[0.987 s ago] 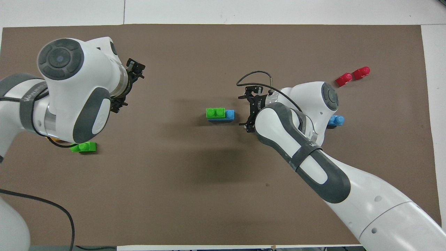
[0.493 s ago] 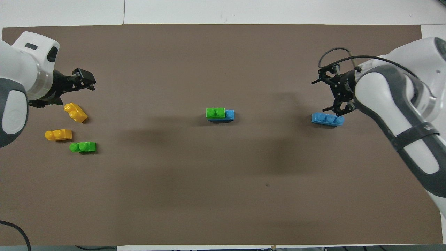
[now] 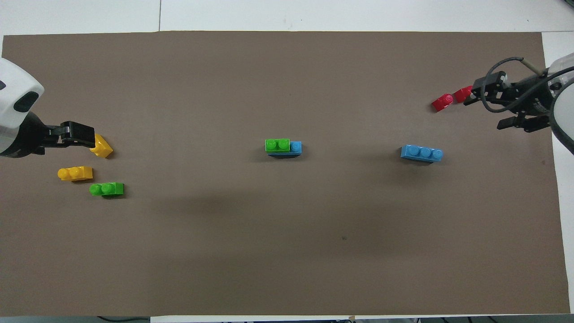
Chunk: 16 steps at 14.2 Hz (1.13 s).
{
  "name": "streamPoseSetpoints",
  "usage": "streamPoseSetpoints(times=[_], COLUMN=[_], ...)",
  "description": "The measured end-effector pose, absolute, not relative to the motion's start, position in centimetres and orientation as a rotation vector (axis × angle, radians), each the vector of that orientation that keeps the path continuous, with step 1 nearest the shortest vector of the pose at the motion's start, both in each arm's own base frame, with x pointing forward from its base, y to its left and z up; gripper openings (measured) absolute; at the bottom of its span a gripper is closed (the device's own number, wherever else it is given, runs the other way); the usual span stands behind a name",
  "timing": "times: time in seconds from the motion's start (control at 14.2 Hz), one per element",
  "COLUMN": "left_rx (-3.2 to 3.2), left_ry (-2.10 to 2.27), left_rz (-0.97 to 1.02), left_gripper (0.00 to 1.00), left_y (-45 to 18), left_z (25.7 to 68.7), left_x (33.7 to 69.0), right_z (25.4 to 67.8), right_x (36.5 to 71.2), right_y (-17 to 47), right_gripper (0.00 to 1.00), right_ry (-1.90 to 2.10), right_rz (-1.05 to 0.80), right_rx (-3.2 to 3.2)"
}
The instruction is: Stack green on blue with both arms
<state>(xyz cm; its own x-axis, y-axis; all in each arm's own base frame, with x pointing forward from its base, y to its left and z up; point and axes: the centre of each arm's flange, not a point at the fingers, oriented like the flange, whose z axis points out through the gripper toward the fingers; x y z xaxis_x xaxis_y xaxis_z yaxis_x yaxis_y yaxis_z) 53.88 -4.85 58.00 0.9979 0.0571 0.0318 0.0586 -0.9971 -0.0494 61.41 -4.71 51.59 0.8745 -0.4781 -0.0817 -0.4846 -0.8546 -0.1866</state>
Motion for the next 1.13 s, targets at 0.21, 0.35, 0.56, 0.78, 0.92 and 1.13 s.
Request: streamPoseSetpoints(times=[0.21,0.35,0.56,0.78,0.92,1.13], left_rx=[-3.102,-3.139,-3.151,-3.151,-3.151,-3.151], left_ry=[-0.069,-0.088,-0.098,-0.092,-0.092,-0.088], left_rz=[-0.008,0.022,0.011,0.013,0.026,0.042], left_gripper=[1.00,1.00,1.00,1.00,1.00,1.00], left_y=[-4.8,-4.4,-3.8,-4.1,-4.1,-4.2], left_z=[58.1,58.4,59.5,59.5,59.0,58.5], left_x=[52.6,51.9,51.2,51.2,51.4,51.6], right_z=[58.0,61.8,65.8,66.5,66.0,65.8], right_x=[58.8,56.5,52.7,51.3,51.4,51.5], right_y=[-3.3,-1.4,2.1,3.2,2.6,1.7], right_gripper=[1.00,1.00,1.00,1.00,1.00,1.00], right_ry=[0.490,0.333,0.160,0.125,0.135,0.153], right_rz=[-0.075,-0.131,-0.122,-0.081,-0.068,-0.068], right_rx=[-2.947,-2.996,-3.052,-3.066,-3.096,-3.131])
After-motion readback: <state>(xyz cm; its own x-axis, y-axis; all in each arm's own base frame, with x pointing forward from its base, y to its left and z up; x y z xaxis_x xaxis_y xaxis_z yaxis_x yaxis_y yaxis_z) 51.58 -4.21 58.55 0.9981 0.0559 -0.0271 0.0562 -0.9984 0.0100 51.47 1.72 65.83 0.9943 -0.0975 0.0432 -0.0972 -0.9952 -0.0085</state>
